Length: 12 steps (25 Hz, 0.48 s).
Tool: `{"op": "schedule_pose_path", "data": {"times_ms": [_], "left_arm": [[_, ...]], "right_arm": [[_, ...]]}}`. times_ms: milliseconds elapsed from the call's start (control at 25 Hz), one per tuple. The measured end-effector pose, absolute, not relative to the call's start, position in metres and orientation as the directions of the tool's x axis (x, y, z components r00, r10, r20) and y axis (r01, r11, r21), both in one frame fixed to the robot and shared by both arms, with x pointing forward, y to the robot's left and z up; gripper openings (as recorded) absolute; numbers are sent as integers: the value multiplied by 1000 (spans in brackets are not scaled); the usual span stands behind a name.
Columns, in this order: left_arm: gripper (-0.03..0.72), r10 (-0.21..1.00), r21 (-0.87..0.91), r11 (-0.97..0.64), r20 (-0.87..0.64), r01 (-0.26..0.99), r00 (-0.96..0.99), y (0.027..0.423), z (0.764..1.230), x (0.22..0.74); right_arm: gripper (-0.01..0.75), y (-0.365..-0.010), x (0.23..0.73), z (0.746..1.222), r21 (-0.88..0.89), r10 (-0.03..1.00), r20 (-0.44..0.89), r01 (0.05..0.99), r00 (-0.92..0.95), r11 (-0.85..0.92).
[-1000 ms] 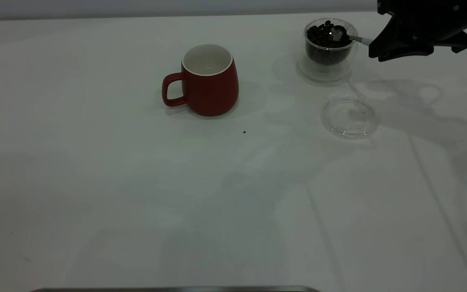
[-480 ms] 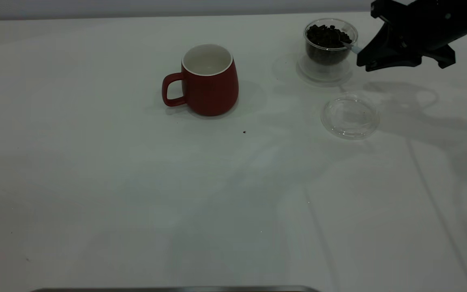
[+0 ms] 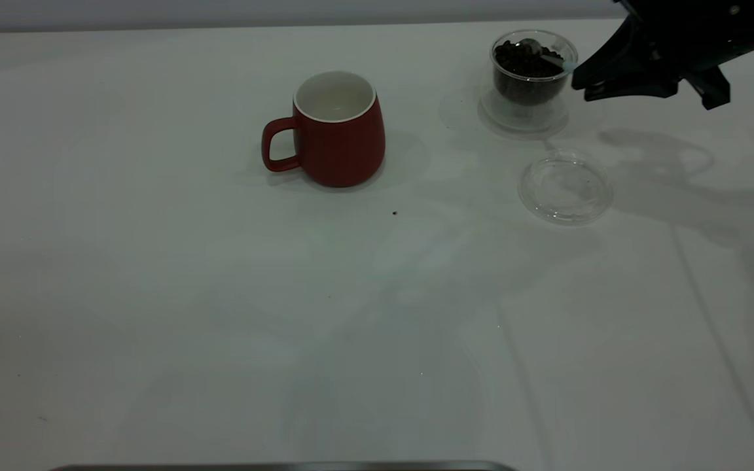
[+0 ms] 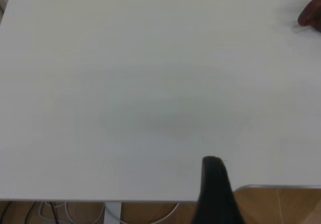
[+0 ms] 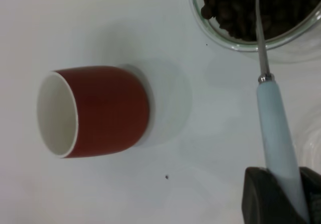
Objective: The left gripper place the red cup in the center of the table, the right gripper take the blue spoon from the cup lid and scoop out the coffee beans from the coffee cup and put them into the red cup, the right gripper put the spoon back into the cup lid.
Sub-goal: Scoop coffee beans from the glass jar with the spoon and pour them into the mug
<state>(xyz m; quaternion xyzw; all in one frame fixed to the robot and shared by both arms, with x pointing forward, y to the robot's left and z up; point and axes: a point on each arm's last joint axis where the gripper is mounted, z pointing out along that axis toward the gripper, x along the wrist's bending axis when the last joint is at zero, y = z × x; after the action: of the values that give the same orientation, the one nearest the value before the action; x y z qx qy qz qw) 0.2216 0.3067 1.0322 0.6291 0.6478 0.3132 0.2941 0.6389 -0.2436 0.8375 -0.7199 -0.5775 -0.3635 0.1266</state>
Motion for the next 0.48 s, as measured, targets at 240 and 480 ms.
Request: {"op": "schedule_pose_path", "data": {"times_ms": [240,480], "left_arm": [[587,999,776,12,13,631,-36,307,1032,222],[587,999,776,11,14,631,-35,307,1032,222]], "right_arm": [[114,-253,638,840,204,699,709,924,89,-324],[114,-256,639,840,201,699,707,918,106,-342]]}}
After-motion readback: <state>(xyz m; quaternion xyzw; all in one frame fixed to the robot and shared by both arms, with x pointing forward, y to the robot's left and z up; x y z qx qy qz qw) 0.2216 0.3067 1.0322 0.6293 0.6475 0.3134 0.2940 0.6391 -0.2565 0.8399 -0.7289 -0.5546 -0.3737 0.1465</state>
